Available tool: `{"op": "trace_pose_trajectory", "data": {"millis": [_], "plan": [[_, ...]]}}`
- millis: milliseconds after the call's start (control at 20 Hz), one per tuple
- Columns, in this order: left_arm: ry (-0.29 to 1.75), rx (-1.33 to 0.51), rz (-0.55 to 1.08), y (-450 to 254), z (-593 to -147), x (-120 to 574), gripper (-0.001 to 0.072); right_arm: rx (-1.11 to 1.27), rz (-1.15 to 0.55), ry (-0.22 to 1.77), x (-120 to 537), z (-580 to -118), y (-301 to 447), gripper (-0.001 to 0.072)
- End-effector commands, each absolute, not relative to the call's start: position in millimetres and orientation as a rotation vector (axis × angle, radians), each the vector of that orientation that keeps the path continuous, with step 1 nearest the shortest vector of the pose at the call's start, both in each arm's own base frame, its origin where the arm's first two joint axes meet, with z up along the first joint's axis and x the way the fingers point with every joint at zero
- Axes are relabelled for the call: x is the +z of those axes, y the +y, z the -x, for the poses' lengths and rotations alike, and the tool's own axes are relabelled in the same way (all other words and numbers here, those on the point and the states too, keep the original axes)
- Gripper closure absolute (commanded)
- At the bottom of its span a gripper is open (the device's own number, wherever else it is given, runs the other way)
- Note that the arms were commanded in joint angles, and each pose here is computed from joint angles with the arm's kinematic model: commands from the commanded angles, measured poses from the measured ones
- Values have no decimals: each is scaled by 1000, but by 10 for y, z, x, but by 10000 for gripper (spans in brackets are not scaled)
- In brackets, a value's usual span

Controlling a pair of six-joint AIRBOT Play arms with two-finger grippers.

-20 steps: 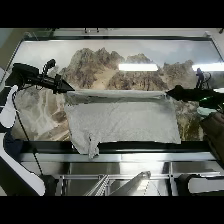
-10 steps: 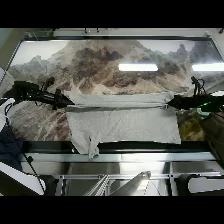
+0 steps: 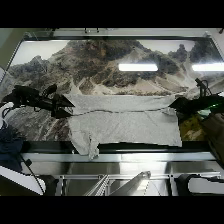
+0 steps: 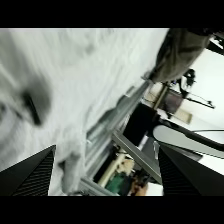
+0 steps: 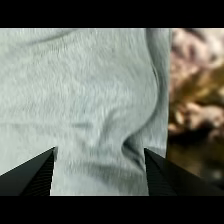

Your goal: Fold the shirts.

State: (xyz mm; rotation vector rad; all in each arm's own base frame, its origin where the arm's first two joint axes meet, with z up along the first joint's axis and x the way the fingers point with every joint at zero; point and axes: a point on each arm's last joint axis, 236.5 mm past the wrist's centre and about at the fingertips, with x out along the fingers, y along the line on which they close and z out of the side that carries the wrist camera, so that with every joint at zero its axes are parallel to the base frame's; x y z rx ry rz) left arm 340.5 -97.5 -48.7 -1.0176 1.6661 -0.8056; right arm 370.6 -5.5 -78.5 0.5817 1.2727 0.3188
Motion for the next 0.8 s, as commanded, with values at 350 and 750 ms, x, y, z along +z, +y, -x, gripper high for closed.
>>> {"op": "trace_pose_trajectory", "data": {"millis": [350,750], "plan": [[1400,-346,1017,-644,-2323,-538,18,117,-629,1109,-281,-2627,128,93],[1374,-249,920,-833,-1996,-928,18,-1,-681,1070,-331,-2310,47,132]]}}
